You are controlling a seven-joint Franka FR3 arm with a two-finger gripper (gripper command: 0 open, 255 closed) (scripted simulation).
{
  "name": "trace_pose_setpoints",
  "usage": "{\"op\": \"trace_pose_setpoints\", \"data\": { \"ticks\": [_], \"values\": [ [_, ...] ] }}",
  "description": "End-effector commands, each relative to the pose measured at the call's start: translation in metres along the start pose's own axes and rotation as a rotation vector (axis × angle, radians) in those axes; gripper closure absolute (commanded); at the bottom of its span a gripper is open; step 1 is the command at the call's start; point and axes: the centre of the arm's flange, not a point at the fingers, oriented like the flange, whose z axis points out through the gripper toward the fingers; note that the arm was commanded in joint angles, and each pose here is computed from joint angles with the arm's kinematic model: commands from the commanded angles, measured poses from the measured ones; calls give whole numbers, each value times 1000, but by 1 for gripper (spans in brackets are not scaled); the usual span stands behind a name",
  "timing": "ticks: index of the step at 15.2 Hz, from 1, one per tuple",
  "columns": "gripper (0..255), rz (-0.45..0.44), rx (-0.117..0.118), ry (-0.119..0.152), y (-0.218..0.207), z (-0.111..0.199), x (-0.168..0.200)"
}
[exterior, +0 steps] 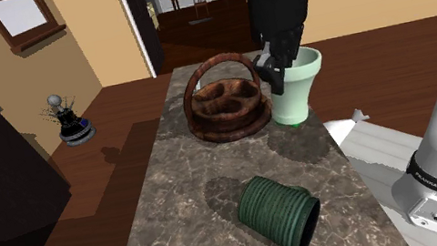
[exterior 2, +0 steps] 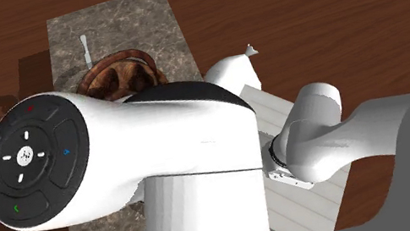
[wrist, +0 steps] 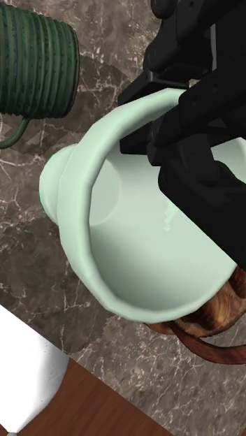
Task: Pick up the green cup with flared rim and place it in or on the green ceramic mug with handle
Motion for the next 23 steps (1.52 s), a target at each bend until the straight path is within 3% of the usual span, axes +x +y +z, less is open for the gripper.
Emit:
{"op": "trace_pose_setpoints", "data": {
  "ticks": [1,9,23],
  "values": [
    [255,0,0,0,-25,-9,-6],
    [255,0,0,0,-120,-52,-32],
    [255,0,0,0,-130,21,-39]
  ]
}}
